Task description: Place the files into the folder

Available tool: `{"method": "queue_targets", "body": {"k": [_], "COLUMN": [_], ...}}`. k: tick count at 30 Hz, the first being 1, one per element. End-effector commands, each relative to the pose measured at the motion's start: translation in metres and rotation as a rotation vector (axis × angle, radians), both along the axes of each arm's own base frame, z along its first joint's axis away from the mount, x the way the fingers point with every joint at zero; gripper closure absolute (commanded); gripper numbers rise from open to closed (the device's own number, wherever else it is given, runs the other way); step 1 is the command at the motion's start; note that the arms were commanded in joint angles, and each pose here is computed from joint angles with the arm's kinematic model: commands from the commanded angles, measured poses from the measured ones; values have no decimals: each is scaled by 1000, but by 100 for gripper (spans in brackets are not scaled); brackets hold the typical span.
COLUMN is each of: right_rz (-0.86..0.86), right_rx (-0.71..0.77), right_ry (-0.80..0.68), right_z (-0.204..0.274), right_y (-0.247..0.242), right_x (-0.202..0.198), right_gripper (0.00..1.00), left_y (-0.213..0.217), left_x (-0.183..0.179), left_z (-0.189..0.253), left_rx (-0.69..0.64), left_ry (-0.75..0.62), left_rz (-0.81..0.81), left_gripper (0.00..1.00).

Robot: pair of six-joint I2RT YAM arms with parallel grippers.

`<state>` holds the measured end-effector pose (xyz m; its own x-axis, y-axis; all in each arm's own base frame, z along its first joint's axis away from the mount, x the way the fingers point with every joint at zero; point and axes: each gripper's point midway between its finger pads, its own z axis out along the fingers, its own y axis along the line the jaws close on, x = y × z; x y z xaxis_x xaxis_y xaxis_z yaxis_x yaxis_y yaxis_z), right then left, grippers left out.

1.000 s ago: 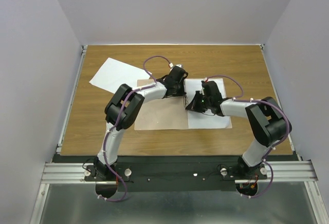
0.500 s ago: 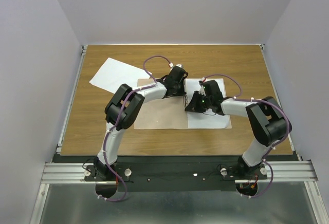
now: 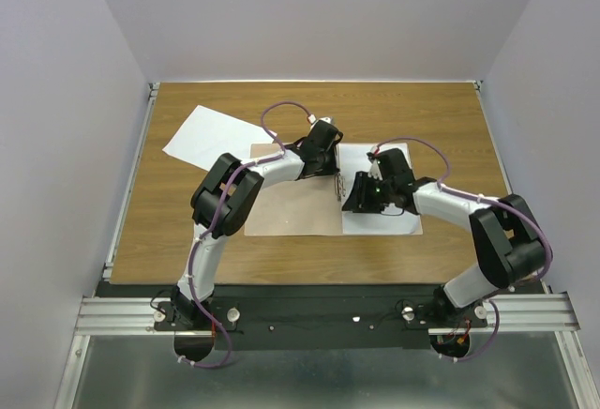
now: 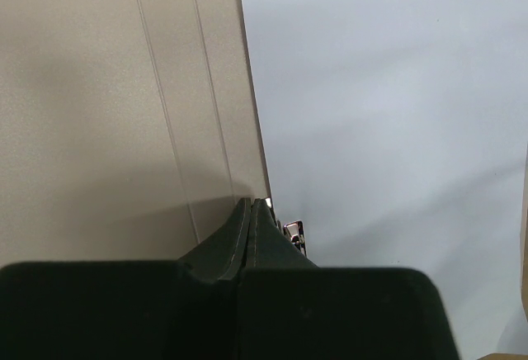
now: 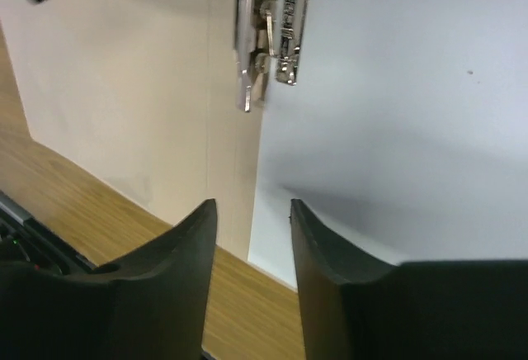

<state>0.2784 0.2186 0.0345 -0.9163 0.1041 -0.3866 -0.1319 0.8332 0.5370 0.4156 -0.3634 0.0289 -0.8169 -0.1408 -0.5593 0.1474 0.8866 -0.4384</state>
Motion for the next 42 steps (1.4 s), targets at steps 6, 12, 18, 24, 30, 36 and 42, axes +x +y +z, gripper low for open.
{"method": "queue_targets", "body": {"k": [6,12,18,24,30,36,42], "right_rz": [-74,-80,-139,-150,-174,-225,-246], "right_rx": [42,58,-84,-325,-577,-696,-759], "right_ry": [-216,-256,-285,-305,-293,-275,-231], "right_z": [80,97,91,65,18,-2,-24], "right_y": [-1,-1,-11,10,14,9,-6], "right_x": [28,31,47,71,93,96,86], "right_gripper": [28,23,22,25,30,45,67], "left_y": [34,36,74,150,228,266,286], "left_x": [-14,-10,-17,-39,-70,-74,-61], "left_z": [3,69,105,99,65,54,53], "left_rx": [121,54,60,55,52,75,77], "left_ry": [38,-71,-136,-124,-68,-51,-39], "left_rz": [25,51,149,316,475,560,621], "left_gripper": [81,32,14,10,9,9,9]}}
